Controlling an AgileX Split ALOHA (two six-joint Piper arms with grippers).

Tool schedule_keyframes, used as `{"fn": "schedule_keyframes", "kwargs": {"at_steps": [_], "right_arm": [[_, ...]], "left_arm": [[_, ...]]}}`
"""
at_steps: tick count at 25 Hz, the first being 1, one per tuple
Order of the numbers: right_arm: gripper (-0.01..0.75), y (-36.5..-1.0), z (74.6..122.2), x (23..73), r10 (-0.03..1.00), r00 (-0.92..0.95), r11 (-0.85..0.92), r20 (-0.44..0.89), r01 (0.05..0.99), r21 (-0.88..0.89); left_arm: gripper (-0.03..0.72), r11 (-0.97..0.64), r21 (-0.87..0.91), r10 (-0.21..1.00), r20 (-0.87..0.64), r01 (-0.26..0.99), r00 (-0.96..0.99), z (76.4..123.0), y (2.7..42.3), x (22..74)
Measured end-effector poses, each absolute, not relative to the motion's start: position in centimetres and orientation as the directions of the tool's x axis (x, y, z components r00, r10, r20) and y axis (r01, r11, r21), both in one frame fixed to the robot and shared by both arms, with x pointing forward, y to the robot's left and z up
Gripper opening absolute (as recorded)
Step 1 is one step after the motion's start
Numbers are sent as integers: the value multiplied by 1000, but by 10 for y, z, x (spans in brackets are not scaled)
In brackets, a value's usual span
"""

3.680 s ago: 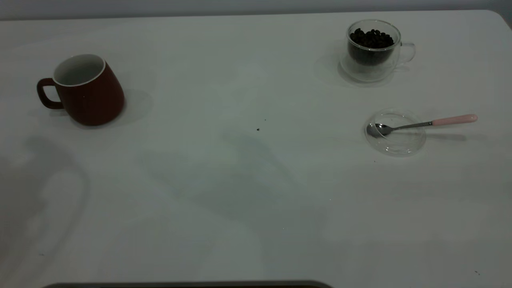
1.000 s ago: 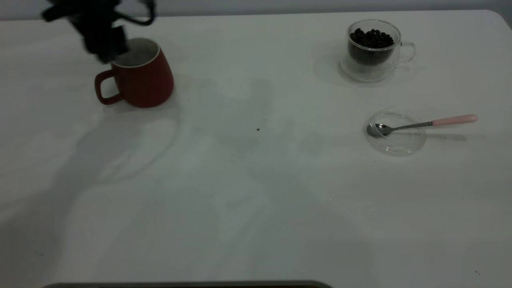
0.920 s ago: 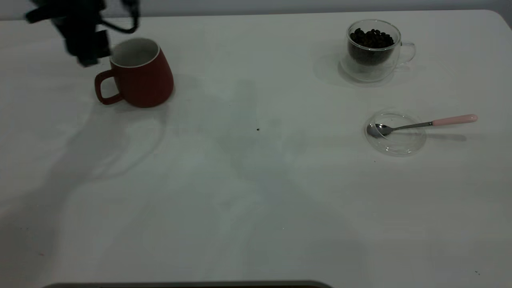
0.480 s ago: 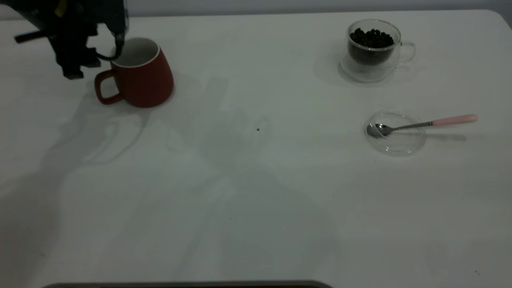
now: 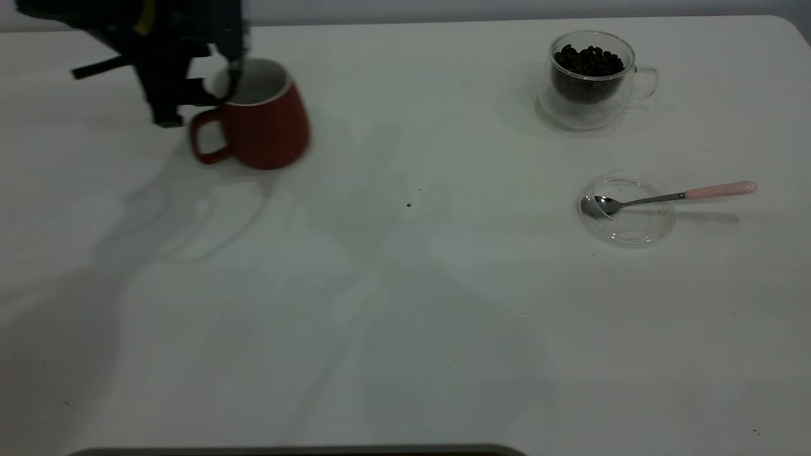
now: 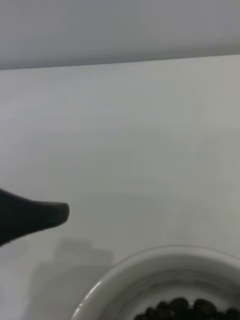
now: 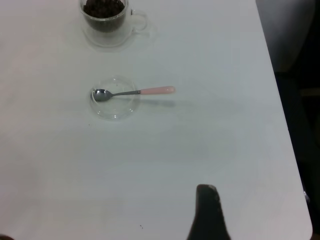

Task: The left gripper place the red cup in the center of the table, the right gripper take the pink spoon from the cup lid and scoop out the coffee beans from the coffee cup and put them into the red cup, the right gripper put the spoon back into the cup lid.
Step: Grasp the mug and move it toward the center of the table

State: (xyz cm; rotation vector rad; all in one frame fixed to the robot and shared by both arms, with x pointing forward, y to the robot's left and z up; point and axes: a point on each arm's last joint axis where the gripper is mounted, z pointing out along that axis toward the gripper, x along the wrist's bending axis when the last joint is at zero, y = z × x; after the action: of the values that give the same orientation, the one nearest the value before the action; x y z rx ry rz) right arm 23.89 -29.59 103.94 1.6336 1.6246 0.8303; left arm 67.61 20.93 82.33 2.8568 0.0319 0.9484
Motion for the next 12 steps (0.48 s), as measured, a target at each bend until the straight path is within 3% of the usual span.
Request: {"fn": "schedule_keyframes", "kwargs": {"at_steps": [12], "right_arm": [[591,-296,1039,239,1000,18,9,-23,567,824]], "left_arm": [[588,-960,248,38,577,-130,816,824,128,653]]}}
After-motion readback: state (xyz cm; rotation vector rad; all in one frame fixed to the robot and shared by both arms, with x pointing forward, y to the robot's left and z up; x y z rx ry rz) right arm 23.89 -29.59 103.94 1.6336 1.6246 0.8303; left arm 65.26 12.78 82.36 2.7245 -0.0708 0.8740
